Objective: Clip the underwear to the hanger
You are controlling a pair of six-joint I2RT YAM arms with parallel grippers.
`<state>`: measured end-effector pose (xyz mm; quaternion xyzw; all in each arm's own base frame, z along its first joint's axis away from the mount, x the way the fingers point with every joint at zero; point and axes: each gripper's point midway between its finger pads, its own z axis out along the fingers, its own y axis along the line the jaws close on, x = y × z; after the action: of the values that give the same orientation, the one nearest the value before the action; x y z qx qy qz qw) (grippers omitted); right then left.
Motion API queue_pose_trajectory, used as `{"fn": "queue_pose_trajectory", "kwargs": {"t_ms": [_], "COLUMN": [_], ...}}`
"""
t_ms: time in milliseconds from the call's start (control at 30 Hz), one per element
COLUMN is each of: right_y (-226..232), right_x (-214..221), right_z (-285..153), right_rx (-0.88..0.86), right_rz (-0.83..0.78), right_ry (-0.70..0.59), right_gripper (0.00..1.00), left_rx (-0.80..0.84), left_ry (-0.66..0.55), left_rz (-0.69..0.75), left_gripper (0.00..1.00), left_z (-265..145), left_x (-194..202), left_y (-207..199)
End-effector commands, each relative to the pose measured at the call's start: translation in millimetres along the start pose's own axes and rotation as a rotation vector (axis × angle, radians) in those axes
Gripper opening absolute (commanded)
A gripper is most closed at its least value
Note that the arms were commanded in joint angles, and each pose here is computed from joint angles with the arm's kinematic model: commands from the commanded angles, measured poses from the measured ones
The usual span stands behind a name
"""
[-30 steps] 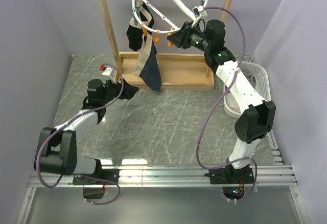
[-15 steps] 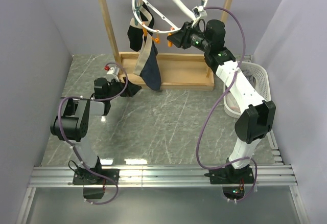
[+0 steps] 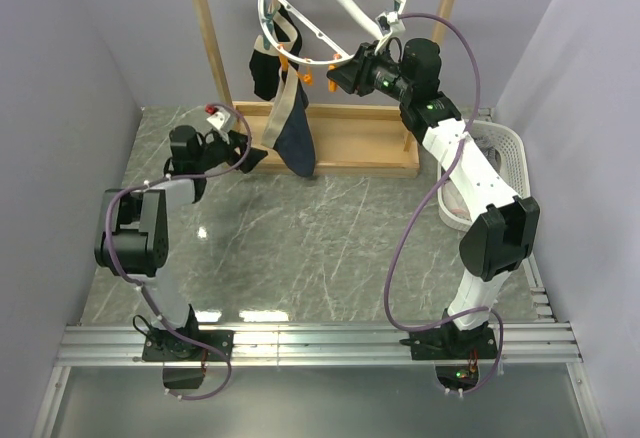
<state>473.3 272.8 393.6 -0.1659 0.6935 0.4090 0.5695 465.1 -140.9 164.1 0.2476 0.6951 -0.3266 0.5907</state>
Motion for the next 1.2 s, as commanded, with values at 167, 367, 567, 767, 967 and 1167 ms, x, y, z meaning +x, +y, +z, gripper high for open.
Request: {"fn": "queue_pose_trajectory", "kwargs": {"t_ms": [167,367,567,767,967,1167], "right_y": [17.7,18.1,16.5,17.3,17.7,16.1], "right_x": [-43.1,-43.4,-42.1,-40.2,-40.6,-36.6], "right_z": [-11.6,-11.2,-9.3,-8.5,-7.8,-5.9], "right_rx": [-0.027,-0.033,-0.036,-0.041,-0.045,-0.050], "right_rz": [-0.077,-0.086,-0.083,-0.077,-0.076,-0.078], "right_ry": [-0.104,-0.106,-0.102,-0.097,-0.098,-0.090], "right_gripper": [0.00,0.00,0.00,0.00,0.00,0.00], "left_rx": [0.245,0.260,0.242,0.057,-0.026,-0.066], "left_ry": [0.085,0.082,0.138,0.044,-0.061,-0.091], "left_rz": [0.499,0.586,0.934,1.269,1.434,1.367], "left_gripper": [0.71,0.69,0.68,0.71,0.72,0.65], "left_z": [8.7,18.3,2.3,-7.9,-3.0,15.6], "left_x": [-31.5,-39.6,-19.1,-38.0,-61.7,-72.8], "left_y": [8.3,20.1,25.2,36.6,39.9,55.7]}}
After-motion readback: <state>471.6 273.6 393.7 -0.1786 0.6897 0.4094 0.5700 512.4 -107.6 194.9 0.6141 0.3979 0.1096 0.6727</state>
